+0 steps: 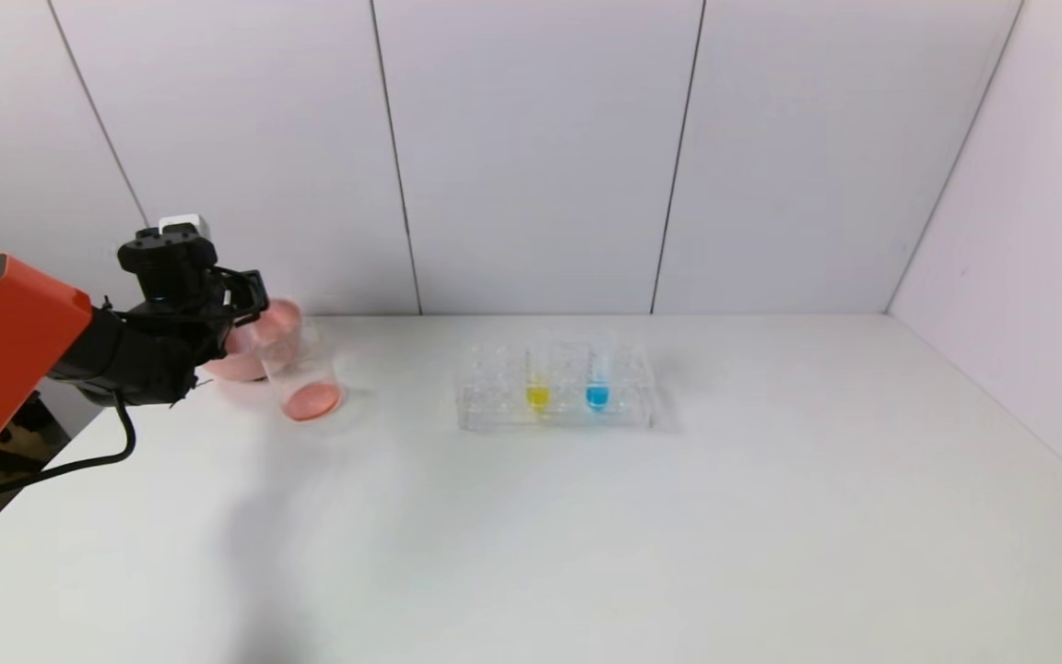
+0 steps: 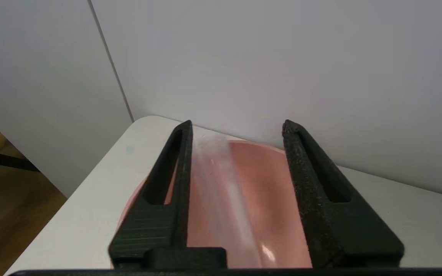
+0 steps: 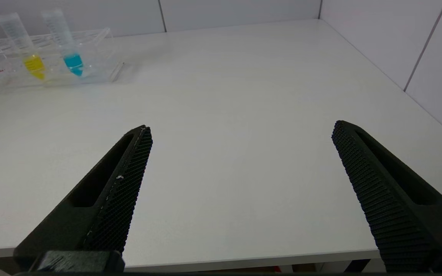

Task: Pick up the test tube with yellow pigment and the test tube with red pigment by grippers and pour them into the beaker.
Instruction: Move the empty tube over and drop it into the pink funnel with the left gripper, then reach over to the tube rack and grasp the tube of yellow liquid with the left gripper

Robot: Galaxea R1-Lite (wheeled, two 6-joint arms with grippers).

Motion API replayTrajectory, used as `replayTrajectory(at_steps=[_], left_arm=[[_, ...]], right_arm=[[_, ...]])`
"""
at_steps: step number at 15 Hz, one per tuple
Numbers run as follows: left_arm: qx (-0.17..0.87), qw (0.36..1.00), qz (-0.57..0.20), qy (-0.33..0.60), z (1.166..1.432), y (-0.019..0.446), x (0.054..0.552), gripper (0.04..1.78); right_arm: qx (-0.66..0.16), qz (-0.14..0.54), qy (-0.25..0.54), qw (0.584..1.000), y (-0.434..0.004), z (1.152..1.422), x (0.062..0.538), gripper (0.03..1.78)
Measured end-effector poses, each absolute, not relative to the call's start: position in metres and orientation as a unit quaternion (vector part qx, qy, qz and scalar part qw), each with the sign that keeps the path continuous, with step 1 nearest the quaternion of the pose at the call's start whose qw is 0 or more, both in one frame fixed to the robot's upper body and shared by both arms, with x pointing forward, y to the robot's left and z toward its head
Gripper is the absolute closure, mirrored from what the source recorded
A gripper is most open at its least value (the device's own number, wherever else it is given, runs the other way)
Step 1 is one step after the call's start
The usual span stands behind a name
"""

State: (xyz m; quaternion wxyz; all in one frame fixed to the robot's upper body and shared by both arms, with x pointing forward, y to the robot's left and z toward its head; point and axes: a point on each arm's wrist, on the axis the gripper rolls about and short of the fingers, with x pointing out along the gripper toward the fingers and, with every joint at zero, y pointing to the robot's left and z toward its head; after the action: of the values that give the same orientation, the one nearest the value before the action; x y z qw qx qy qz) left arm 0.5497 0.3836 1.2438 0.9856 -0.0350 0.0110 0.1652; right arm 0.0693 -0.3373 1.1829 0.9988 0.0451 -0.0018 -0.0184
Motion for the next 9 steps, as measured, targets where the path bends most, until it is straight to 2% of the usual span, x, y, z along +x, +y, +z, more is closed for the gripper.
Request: replayTrajectory(at_steps=[2, 4, 7, 9], left_arm=[[-0.034, 0.986, 0.165, 0.008, 1.248, 0.383, 0.548, 0.53], [-0.035, 0.986, 0.164, 0.006, 1.254, 0.383, 0.544, 0.27], [-0.036, 0.989, 0.142, 0.017, 1.263, 0.374, 0.523, 0.07], [-0.038, 0.994, 0.096, 0.028, 1.271, 0.366, 0.499, 0.06]], right_arm=[[0.045, -0.018, -0.002, 0.999, -0.337, 1.183, 0.069, 0.1], [0.045, -0.018, -0.002, 0.999, -0.337, 1.183, 0.069, 0.1], [0.045, -0.018, -0.002, 0.999, -0.337, 1.183, 0.069, 0.1], [0.045, -0.018, -0.002, 0.999, -0.337, 1.183, 0.069, 0.1]])
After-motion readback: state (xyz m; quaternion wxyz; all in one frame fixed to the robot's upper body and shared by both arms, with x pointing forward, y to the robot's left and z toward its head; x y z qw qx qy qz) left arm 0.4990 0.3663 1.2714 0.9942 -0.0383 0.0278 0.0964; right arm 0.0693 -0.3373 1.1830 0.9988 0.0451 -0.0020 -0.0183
